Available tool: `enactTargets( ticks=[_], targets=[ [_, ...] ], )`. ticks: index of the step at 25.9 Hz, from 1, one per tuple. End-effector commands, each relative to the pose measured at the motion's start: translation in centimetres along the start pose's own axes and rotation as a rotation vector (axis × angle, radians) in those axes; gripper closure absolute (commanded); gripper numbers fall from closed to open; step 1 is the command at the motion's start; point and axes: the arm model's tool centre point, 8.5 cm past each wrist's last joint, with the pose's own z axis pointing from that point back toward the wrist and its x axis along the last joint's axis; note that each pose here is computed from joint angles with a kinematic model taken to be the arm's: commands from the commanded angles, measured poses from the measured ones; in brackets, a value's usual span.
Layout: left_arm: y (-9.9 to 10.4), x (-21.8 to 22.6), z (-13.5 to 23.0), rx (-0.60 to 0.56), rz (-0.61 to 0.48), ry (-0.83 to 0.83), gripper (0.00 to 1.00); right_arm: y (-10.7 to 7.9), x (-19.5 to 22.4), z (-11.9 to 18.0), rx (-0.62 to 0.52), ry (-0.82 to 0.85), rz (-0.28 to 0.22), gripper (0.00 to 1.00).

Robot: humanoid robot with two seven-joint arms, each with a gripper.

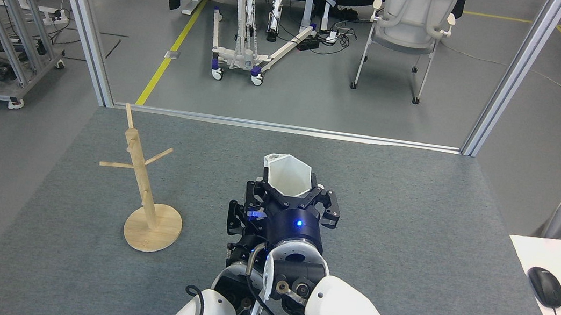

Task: Hang cup on storage rack
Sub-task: 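Grasp the cup with the left gripper below the right gripper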

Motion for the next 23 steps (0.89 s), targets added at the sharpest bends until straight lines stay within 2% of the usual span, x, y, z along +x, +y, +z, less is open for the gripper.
enactTargets(
  ticks=[1,9,11,13,17,23],
  targets=[
    [0.1,0.1,-0.2,0.008,0.012,-0.015,0.13,0.3,0.0,0.0,0.02,-0.007,0.004,1.0],
    [-0.1,0.0,-0.2,-0.003,0.022,-0.017,0.46,0.5,-0.1,-0.1,0.022,-0.003,0.008,0.98],
    [-0.1,0.1,-0.2,-0.002,0.021,-0.02,0.56,0.6,-0.2,-0.1,0.026,-0.001,0.008,0.73],
    [0.0,0.2,-0.2,0.0,0.022,-0.022,0.62,0.7,-0.2,-0.1,0.025,0.004,0.008,0.58],
    [-0.1,0.3,0.0,-0.003,0.021,-0.025,0.65,1.0,-0.3,0.0,0.029,0.005,0.007,0.34],
    [-0.2,0.3,0.0,-0.007,0.022,-0.022,0.65,1.3,-0.4,0.0,0.036,0.008,0.008,0.32]
  ],
)
